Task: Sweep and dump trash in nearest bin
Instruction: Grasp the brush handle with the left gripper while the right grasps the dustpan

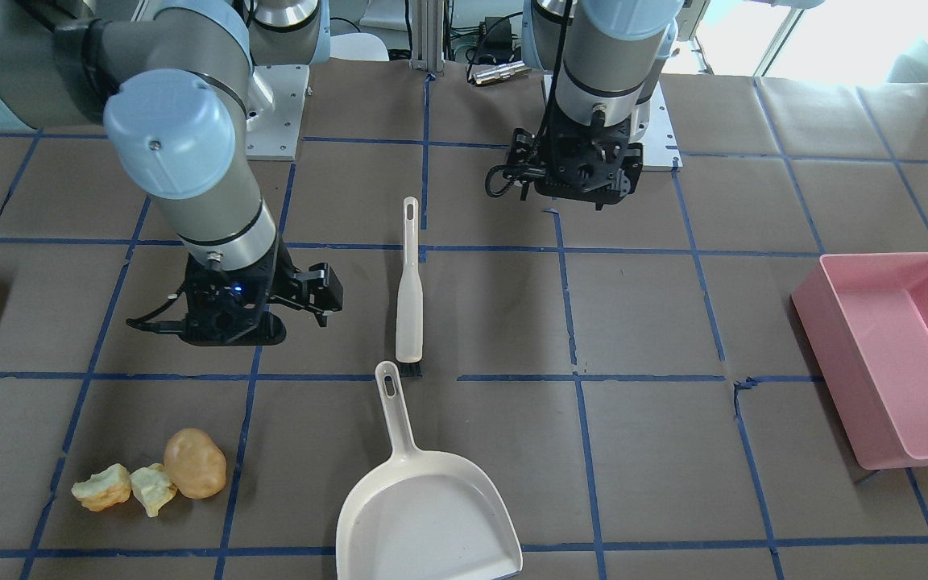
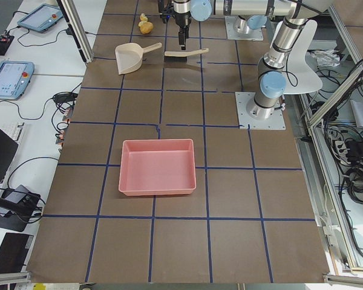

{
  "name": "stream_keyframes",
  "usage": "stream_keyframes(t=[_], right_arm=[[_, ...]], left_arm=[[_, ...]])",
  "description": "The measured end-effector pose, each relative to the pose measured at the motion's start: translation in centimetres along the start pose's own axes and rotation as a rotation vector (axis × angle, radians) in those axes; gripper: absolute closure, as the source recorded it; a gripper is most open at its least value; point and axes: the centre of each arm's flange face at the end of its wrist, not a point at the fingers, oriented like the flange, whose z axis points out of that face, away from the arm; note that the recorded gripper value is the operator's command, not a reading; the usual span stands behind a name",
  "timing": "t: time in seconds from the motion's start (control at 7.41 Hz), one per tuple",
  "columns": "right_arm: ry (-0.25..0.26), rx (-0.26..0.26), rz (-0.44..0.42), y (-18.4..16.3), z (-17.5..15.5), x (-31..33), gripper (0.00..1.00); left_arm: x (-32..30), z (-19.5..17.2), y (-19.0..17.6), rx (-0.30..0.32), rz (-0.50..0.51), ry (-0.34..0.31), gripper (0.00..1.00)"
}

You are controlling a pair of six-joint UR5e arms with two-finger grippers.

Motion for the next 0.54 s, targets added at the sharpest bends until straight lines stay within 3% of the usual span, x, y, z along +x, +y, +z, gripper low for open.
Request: stream_keyframes(t=[0.54], right_arm=[[-0.015, 0.012, -0.025, -2.3, 3.0, -2.7, 0.00]], left_arm=[[9.8, 9.5, 2.2, 0.040, -0.089, -0.011, 0.01]])
